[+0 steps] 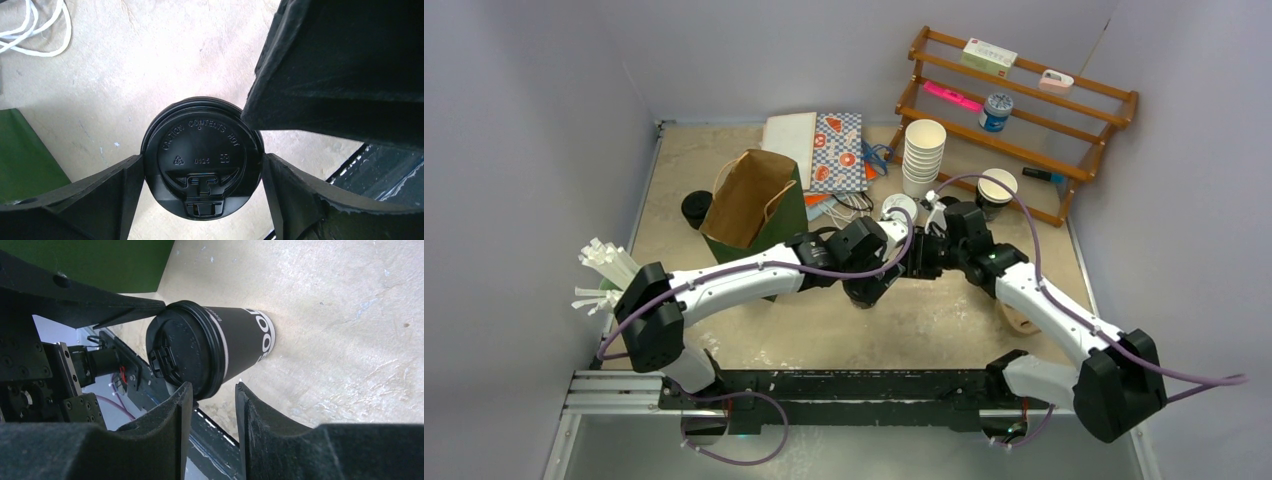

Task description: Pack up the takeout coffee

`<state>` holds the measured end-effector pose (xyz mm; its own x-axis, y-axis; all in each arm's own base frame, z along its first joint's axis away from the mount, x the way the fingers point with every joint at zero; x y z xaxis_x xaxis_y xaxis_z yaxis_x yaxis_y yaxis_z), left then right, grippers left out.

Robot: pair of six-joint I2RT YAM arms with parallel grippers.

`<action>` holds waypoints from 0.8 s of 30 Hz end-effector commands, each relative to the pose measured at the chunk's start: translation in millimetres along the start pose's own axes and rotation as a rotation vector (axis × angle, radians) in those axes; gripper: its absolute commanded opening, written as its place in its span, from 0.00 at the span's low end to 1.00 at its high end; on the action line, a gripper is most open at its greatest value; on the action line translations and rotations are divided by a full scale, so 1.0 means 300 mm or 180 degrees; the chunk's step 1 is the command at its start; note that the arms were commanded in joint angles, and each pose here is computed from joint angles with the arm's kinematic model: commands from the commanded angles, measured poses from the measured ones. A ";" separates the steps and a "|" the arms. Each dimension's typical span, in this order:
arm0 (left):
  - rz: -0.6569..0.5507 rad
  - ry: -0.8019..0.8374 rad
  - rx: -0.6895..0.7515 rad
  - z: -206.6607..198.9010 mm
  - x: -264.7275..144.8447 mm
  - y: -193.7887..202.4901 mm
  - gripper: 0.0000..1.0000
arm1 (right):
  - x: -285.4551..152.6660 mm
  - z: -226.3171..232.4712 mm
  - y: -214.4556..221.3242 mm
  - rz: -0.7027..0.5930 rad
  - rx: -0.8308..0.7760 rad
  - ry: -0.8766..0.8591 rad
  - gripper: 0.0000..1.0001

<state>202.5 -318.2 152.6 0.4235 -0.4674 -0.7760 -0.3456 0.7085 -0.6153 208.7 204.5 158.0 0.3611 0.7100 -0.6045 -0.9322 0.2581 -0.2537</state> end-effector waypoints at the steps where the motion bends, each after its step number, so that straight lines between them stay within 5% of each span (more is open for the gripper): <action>1: 0.0024 0.0100 0.0024 -0.003 -0.075 -0.009 0.91 | -0.031 0.016 -0.004 -0.0072 -0.0074 0.0005 0.40; 16: -0.0482 0.0094 -0.0126 0.054 -0.154 -0.123 0.95 | -0.033 -0.026 0.018 -0.0112 -0.0073 0.0096 0.43; 20: -0.0736 0.0099 -0.0321 0.092 -0.212 -0.126 0.88 | -0.032 -0.019 0.010 -0.0142 -0.0106 0.0063 0.44; 24: -0.0855 0.0168 -0.0613 0.122 -0.227 -0.072 0.70 | -0.040 0.005 -0.005 -0.0141 -0.0146 0.0039 0.42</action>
<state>210.6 -290.7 213.9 0.4669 -0.5897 -0.6589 -0.3522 0.5595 -0.7503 201.1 196.0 153.5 0.3778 0.6843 -0.6237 -0.9258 0.2701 -0.2645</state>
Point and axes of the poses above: each gripper's point midway between its finger pads, its own x axis out along the fingers, its own z axis along the line the jaws close on, y = z × x, the point moved 3 cm from there along -x, back along the fingers, and after that the axes turned 13 degrees about x, right-handed, at the moved point
